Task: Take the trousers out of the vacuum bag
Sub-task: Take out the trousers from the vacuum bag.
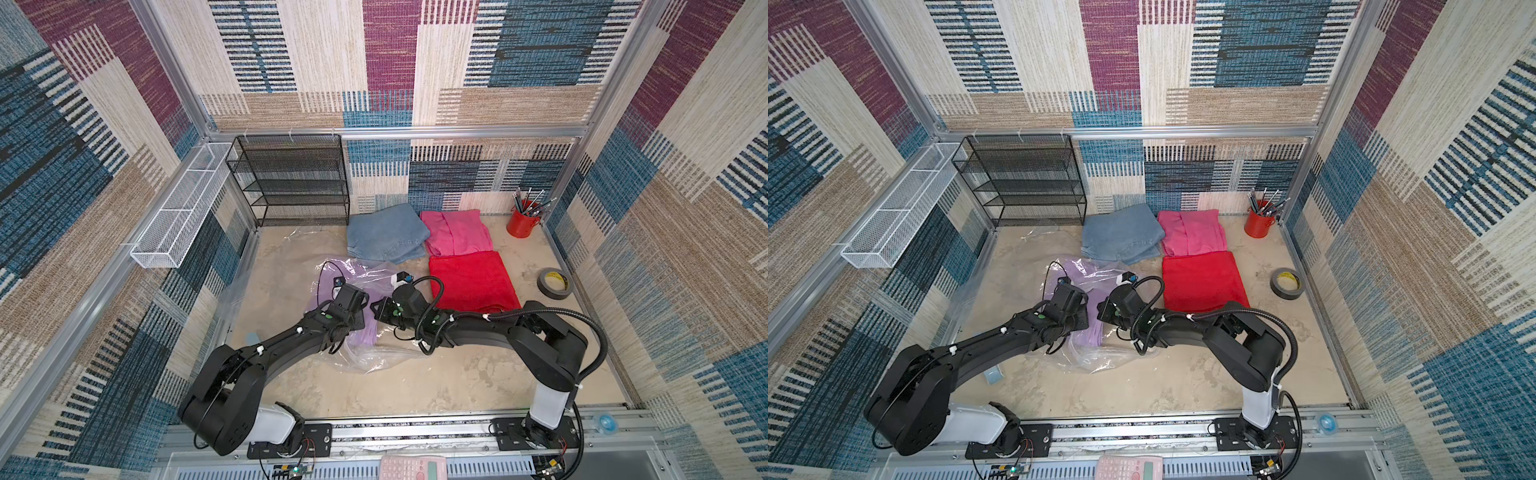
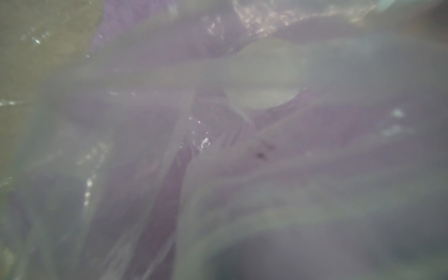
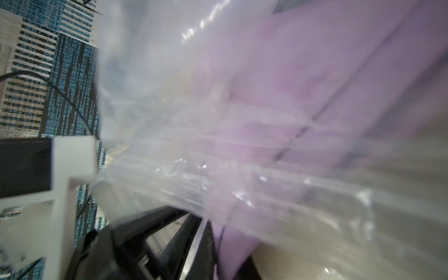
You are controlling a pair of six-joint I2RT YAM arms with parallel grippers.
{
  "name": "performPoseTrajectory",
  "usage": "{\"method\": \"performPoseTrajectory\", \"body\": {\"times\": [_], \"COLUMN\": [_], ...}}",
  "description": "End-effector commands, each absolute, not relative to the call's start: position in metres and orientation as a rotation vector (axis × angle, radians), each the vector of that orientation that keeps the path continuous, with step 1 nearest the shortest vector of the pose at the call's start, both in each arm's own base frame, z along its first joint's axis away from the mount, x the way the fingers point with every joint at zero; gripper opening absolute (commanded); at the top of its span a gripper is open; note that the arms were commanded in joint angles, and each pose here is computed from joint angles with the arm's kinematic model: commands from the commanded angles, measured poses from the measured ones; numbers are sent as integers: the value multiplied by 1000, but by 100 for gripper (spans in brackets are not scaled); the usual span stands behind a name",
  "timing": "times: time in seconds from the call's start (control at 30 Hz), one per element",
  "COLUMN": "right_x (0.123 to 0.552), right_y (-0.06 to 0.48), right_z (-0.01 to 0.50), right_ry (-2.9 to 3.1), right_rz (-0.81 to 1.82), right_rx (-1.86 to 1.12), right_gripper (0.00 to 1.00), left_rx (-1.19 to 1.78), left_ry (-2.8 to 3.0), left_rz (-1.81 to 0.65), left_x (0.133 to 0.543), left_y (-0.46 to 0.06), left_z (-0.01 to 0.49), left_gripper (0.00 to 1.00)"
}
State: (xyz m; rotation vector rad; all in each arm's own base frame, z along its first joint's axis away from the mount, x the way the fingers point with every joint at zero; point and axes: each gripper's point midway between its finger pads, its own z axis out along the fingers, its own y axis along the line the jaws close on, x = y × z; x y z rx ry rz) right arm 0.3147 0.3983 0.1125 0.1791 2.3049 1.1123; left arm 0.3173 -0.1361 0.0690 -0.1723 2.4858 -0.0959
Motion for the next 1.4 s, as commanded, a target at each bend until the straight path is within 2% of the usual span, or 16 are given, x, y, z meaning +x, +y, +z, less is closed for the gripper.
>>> {"method": "performPoseTrajectory", "body": {"times": [0.0, 0.2, 0.57, 0.6, 0.7, 0.73, 0.87, 0.93, 1.03, 1.07, 1.13, 1.27, 1.37], "right_x": [318, 310, 270, 269, 264, 264, 265, 267, 273, 275, 280, 290, 293], "right_y": [390, 365, 335, 336, 339, 338, 332, 337, 354, 361, 370, 377, 377], "right_z": [135, 142, 62, 57, 53, 54, 55, 58, 60, 63, 69, 98, 123], "right_ry": [2248, 2270, 2460, 2467, 2473, 2464, 2434, 2413, 2394, 2379, 2358, 2305, 2291], "right_rz": [1150, 1179, 1194, 1204, 1254, 1264, 1259, 1292, 1375, 1413, 1453, 1454, 1406], "right_rx": [165, 167, 226, 222, 234, 233, 273, 263, 250, 246, 228, 181, 124], "right_gripper": [0, 0, 0, 3, 35, 42, 66, 70, 69, 66, 54, 18, 6], "left_rx": [-196, -185, -172, -172, -173, -170, -169, -169, -168, -168, -170, -198, -232], "left_ry": [2456, 2468, 2480, 2480, 2488, 2493, 2488, 2488, 2492, 2495, 2495, 2504, 2514], "left_rz": [-53, -15, -19, -22, -26, -26, -45, -51, -57, -56, -59, -36, -2], "left_x": [327, 328, 326, 326, 326, 324, 324, 324, 322, 321, 321, 320, 321], "left_y": [-133, -129, -129, -130, -131, -131, -133, -133, -133, -133, -133, -129, -125], "left_z": [70, 62, 57, 57, 56, 55, 57, 57, 56, 55, 55, 51, 46], "left_gripper": [0, 0, 0, 0, 0, 0, 0, 0, 0, 0, 0, 0, 0]}}
